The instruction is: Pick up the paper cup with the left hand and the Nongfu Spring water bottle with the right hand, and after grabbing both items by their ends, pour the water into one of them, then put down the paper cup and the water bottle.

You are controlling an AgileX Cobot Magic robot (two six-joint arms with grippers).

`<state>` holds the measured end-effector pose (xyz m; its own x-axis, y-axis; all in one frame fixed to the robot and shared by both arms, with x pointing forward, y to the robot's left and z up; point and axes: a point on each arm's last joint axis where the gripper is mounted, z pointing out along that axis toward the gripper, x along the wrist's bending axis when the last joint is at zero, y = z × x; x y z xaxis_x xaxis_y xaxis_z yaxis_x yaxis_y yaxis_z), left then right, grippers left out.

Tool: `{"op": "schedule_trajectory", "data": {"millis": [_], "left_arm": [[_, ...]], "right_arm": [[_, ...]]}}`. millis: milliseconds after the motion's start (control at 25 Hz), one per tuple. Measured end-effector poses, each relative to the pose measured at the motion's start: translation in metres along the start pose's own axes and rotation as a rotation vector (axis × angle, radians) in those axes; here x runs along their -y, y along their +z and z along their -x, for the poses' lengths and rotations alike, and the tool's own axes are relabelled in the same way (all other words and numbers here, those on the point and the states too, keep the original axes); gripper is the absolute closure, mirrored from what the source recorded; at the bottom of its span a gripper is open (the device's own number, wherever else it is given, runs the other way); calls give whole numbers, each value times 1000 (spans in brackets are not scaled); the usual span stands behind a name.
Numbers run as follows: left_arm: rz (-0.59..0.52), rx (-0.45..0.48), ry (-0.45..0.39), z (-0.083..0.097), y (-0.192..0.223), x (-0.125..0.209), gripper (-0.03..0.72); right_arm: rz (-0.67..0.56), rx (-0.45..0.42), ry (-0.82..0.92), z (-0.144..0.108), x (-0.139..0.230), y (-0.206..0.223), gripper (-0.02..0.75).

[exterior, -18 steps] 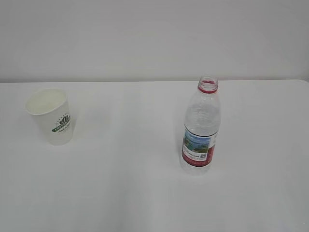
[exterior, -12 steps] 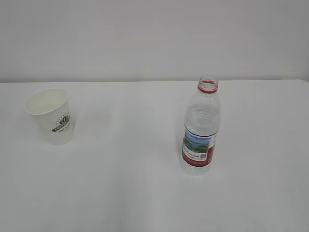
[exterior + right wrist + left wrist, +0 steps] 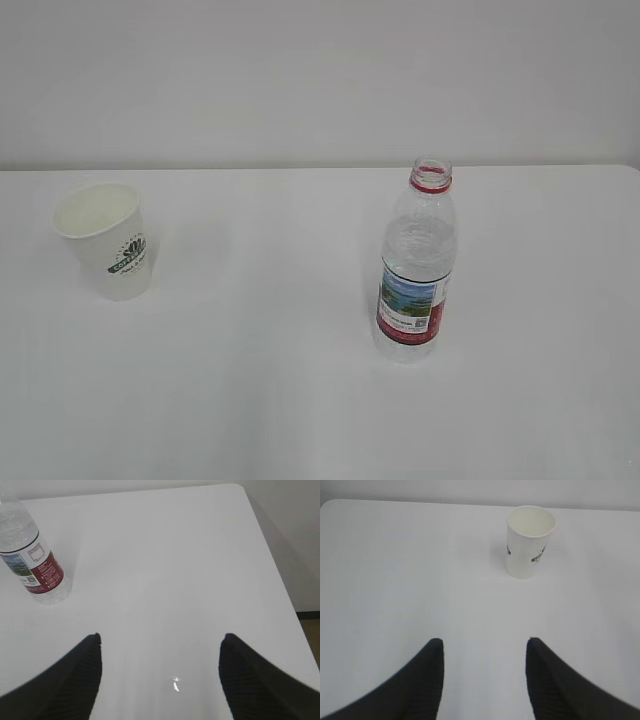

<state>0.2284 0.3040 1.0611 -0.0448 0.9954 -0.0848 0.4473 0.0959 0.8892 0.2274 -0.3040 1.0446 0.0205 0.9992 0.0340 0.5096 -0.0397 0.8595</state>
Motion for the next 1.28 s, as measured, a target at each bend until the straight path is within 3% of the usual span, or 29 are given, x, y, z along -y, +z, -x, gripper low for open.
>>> {"op": "schedule_trajectory", "data": {"millis": [1280], "left_arm": [[2, -1, 1, 0, 0, 0, 300]], "right_arm": [[0, 0, 0, 0, 0, 0, 188]]}}
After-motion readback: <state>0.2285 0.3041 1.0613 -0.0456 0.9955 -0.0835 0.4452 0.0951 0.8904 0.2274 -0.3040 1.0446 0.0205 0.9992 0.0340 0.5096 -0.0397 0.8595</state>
